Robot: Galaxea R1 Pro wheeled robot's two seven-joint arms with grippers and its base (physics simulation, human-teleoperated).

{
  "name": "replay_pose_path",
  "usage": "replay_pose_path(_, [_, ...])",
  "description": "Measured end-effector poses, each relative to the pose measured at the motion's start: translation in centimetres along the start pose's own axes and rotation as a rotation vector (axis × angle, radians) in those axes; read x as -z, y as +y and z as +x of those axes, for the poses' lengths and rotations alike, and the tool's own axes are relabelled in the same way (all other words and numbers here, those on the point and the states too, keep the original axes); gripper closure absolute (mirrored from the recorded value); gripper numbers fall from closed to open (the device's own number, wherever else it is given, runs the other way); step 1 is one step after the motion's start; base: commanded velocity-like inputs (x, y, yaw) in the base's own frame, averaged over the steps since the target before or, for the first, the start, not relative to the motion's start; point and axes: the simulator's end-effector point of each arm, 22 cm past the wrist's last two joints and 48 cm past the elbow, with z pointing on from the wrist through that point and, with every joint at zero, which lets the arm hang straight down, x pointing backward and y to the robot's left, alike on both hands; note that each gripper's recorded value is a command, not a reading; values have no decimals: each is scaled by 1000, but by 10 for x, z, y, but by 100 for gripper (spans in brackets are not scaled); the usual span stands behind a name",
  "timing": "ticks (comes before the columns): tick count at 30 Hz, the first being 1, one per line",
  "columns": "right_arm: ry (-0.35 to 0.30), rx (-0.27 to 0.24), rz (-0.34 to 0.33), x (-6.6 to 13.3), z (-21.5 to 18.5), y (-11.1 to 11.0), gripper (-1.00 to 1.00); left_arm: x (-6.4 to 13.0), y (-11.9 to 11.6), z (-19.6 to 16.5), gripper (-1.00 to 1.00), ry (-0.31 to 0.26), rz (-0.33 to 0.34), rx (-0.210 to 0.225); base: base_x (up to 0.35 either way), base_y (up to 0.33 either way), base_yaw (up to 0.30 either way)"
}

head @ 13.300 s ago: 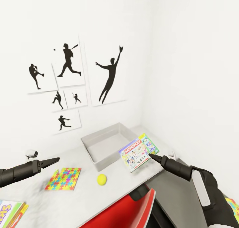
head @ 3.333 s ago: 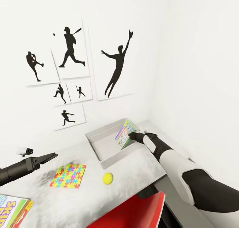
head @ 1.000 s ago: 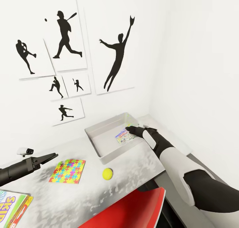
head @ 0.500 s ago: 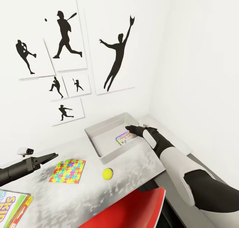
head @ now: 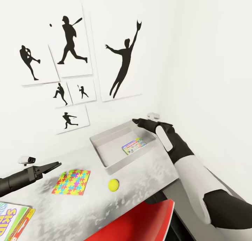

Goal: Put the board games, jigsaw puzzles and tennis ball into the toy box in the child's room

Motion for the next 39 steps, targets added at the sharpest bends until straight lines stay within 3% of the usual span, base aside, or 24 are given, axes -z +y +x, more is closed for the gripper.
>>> replay_pose_path(7, [10,1,1,26,7,-17,-100,1,-5,-2,-100,-4,5,-9,0,0,0])
replay_pose_path(10, [2,-54,-26,41,13,-31,-100,1,-7,-3,-100,-6,7,-13,0,0,0])
replay_pose_path(21, [-2,-267,-242,109,86,-74,-100,2,-15,-7,-100,-14,16,-28,0,0,0])
replay_pose_path(26, [-15,-327,-290,130,111,-83,-100,2,-19,-7,-100,-17,23,-33,0,0,0])
replay_pose_path(30, [-45,-331,-305,140,117,-85,-100,2,-22,-8,-100,-20,26,-39,0,0,0])
replay_pose_path(39, [-87,-322,-459,162,106,-56,-100,4,-28,-11,-100,-26,33,-51,0,0,0])
